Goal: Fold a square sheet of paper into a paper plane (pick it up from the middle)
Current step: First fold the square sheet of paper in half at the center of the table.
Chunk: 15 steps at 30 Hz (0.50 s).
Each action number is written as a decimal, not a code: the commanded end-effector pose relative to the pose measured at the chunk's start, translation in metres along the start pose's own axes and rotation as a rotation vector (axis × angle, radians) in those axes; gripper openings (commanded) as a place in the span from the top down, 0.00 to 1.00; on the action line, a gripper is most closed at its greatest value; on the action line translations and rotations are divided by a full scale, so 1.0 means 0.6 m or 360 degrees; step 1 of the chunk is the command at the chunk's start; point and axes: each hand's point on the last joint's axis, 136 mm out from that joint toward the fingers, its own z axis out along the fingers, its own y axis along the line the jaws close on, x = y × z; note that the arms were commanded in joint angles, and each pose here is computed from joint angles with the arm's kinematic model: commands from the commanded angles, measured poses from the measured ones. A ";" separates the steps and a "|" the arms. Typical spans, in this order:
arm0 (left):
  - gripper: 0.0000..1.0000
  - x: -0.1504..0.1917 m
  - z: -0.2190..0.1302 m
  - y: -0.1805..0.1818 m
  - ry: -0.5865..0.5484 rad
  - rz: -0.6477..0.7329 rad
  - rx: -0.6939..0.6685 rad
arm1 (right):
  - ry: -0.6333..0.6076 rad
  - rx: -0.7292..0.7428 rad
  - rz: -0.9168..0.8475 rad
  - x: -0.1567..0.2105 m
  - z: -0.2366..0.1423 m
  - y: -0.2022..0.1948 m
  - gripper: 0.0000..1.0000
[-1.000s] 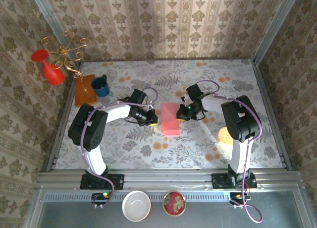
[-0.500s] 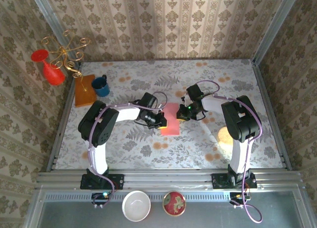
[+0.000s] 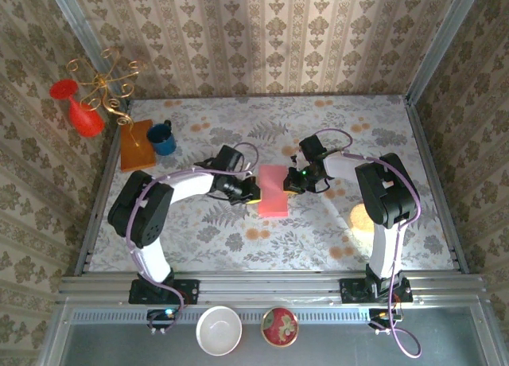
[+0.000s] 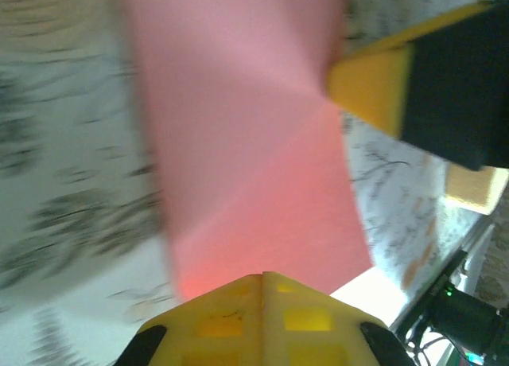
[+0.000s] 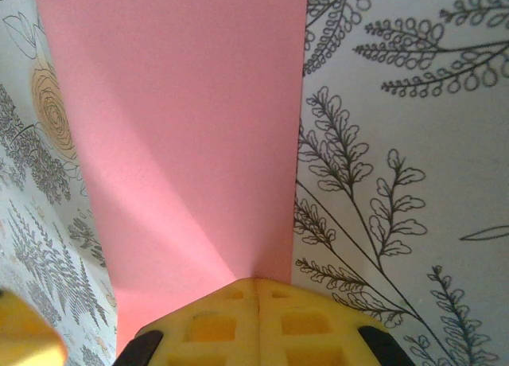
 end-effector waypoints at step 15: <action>0.96 0.119 0.016 0.121 0.0265 -0.0237 -0.0329 | 0.0354 0.0624 0.0253 0.123 0.038 -0.174 0.92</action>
